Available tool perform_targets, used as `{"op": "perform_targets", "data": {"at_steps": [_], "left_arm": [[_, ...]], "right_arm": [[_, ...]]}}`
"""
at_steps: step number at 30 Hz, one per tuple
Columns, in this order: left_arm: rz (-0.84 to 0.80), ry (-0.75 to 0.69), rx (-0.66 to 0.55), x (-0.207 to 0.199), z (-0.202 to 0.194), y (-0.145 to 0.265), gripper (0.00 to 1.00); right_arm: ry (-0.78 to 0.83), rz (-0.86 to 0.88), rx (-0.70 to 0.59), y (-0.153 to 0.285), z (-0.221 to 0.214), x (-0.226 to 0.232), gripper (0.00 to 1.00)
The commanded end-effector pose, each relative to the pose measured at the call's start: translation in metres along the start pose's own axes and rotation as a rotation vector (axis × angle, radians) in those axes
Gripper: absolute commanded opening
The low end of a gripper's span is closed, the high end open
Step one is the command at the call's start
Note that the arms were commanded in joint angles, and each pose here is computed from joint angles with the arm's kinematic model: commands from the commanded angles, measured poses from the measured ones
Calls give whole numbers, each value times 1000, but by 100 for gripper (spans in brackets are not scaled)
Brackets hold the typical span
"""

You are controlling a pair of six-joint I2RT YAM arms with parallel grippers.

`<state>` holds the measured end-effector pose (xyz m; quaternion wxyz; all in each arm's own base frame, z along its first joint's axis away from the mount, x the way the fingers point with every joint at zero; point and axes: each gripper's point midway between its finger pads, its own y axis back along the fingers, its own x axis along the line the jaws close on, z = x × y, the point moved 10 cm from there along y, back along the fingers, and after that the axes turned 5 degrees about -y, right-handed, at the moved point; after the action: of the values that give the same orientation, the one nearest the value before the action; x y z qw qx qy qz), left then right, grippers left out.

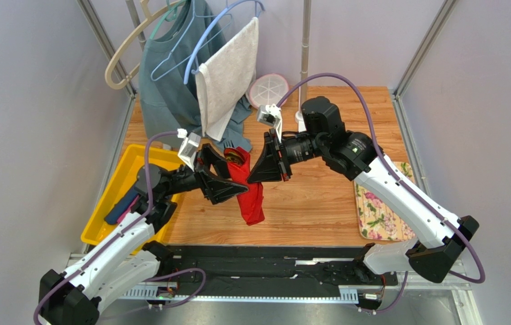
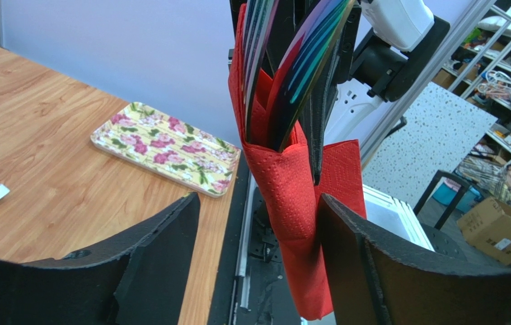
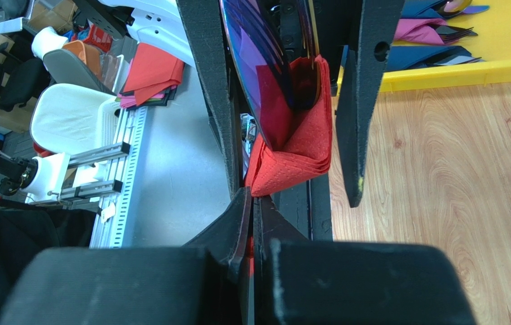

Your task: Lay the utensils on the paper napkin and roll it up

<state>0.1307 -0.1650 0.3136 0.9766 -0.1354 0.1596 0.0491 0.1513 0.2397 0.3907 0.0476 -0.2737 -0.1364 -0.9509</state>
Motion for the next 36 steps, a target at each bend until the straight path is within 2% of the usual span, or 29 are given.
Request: {"op": "perform_targets", "data": {"at_steps": [1,7,11,14,15,17,18,19,21,24,26,27,29,30,36], "left_arm": [[-36,-63,-43,-7,12,-3,68],[-53,-69,-52,-11,17,-4,51],[-60,-64,-53,-12,18,-4,47],[-67,-63,-55,-14,20,-5,37],[-70,-61,-58,-14,21,-5,29],[-74,-61,-59,-15,22,-5,20],[-78,-63,-59,-16,22,-5,8],[-77,-58,-57,-16,22,-5,5],[-51,-17,-64,-15,22,-5,0],[-28,17,-73,-15,23,-6,0],[-6,27,-81,-13,26,-7,0],[5,33,-83,-11,27,-6,0],[44,42,-99,-6,32,-5,0],[53,46,-102,-5,33,-5,0],[98,32,-115,2,41,-3,0]], "right_arm": [[103,34,-76,5,20,16,0],[98,23,-76,3,18,14,0],[97,10,-77,3,18,12,0],[95,7,-76,2,18,11,0],[95,7,-78,2,19,11,0],[100,2,-82,2,19,11,0],[102,-1,-82,3,19,11,0],[103,-11,-85,3,20,10,0],[102,-28,-90,3,20,9,0],[94,-56,-95,5,20,7,1],[82,-89,-109,8,21,5,15],[75,-102,-116,11,22,5,35],[57,-144,-135,18,23,2,53],[59,-158,-147,22,24,3,69],[28,-270,-158,34,13,-5,92]]}}
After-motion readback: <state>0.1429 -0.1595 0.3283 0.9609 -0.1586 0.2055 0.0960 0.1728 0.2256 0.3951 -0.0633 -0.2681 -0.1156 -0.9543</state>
